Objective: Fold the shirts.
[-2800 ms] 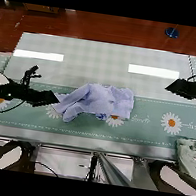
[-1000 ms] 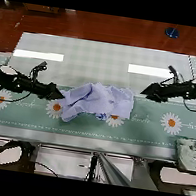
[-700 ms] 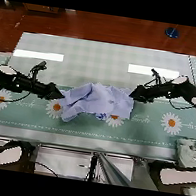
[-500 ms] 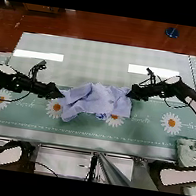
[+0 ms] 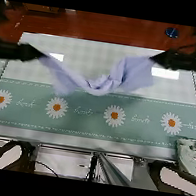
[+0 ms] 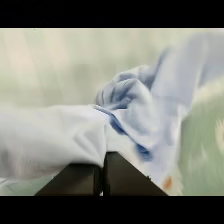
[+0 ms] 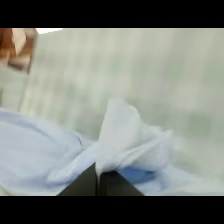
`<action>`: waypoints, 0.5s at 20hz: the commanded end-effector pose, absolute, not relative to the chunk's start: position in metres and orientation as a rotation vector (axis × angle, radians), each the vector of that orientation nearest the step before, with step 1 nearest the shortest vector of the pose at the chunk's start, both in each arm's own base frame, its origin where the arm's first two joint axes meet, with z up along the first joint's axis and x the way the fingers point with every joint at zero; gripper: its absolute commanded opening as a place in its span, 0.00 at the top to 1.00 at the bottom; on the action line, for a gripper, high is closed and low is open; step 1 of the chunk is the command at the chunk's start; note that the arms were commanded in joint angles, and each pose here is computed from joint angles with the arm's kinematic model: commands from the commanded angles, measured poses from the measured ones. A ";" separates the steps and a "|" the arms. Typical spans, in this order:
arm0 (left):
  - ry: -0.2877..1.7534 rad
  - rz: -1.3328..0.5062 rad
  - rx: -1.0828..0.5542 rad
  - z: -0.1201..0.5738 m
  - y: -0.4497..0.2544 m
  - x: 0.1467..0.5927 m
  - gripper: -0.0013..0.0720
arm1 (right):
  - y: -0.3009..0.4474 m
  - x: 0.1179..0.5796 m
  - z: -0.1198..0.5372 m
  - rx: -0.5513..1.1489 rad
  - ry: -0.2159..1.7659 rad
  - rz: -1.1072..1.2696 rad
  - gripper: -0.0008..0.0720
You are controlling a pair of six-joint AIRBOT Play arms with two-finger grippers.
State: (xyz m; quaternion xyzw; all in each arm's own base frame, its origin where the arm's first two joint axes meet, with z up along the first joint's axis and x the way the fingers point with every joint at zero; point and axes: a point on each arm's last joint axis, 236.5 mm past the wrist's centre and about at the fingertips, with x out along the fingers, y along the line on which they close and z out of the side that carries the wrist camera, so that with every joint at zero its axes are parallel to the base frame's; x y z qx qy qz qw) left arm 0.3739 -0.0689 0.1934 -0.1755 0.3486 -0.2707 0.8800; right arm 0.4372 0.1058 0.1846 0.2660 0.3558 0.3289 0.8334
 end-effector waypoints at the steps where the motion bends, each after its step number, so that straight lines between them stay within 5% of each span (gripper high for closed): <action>1: 0.328 -0.410 -0.173 0.358 -0.033 0.343 0.95 | 0.060 0.404 0.351 0.434 0.349 0.583 0.94; 5: 0.077 -0.343 -0.005 0.465 -0.049 0.278 0.95 | 0.054 0.334 0.478 0.308 0.034 0.496 0.94; 10: 0.021 -0.186 0.070 0.490 -0.057 0.207 0.95 | 0.068 0.262 0.514 0.205 -0.027 0.390 0.94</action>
